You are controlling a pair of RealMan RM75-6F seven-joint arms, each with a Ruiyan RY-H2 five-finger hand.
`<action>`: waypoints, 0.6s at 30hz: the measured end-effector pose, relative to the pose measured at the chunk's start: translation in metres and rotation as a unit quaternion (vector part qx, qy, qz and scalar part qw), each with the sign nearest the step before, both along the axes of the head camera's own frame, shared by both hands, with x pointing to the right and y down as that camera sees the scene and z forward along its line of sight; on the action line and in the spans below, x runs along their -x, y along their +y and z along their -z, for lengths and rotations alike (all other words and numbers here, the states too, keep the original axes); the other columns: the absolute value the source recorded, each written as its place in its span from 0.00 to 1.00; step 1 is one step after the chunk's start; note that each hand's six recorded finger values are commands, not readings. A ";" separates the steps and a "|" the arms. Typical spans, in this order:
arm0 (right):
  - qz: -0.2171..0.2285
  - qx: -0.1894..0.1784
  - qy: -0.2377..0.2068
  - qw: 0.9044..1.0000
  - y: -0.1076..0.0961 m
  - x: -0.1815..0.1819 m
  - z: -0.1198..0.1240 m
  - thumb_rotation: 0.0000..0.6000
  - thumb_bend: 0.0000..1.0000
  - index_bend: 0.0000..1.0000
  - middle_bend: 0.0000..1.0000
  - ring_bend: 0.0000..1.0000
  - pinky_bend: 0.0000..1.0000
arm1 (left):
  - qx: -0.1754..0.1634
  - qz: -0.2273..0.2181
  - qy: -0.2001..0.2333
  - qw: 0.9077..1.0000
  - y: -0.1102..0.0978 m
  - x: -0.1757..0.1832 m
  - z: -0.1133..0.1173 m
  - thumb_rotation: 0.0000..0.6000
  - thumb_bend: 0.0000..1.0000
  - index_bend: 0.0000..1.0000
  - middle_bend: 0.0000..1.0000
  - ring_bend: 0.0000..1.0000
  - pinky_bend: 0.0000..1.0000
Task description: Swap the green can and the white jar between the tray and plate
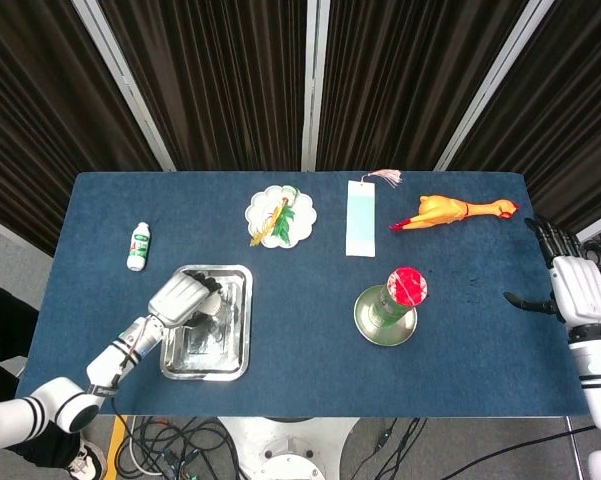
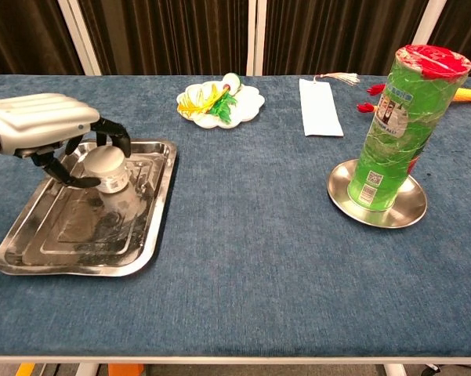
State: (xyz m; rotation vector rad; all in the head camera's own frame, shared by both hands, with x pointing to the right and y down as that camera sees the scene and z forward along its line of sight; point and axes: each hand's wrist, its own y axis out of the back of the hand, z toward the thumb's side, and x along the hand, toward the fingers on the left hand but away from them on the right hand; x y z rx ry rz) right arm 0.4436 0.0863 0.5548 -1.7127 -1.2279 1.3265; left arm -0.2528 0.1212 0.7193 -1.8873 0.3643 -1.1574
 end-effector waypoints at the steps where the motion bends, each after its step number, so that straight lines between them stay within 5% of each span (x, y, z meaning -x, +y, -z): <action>1: 0.000 0.001 0.000 1.000 0.000 0.000 0.000 1.00 0.05 0.00 0.00 0.00 0.02 | 0.001 0.001 -0.002 1.000 0.001 0.002 -0.001 1.00 0.29 0.18 0.26 0.21 0.47; 4: -0.001 0.001 0.001 1.000 0.000 0.000 0.000 1.00 0.05 0.00 0.00 0.00 0.02 | 0.003 0.005 -0.007 1.000 0.003 0.006 -0.002 1.00 0.27 0.10 0.17 0.12 0.41; 10: 0.002 -0.004 0.000 1.000 0.001 0.001 0.002 1.00 0.05 0.00 0.00 0.00 0.02 | -0.009 0.028 -0.013 0.999 0.000 0.020 0.007 1.00 0.27 0.09 0.15 0.09 0.38; 18: 0.009 -0.020 0.032 0.999 0.016 -0.004 0.011 1.00 0.04 0.00 0.00 0.00 0.01 | -0.063 0.138 -0.022 0.988 0.008 0.082 0.045 1.00 0.25 0.09 0.14 0.10 0.33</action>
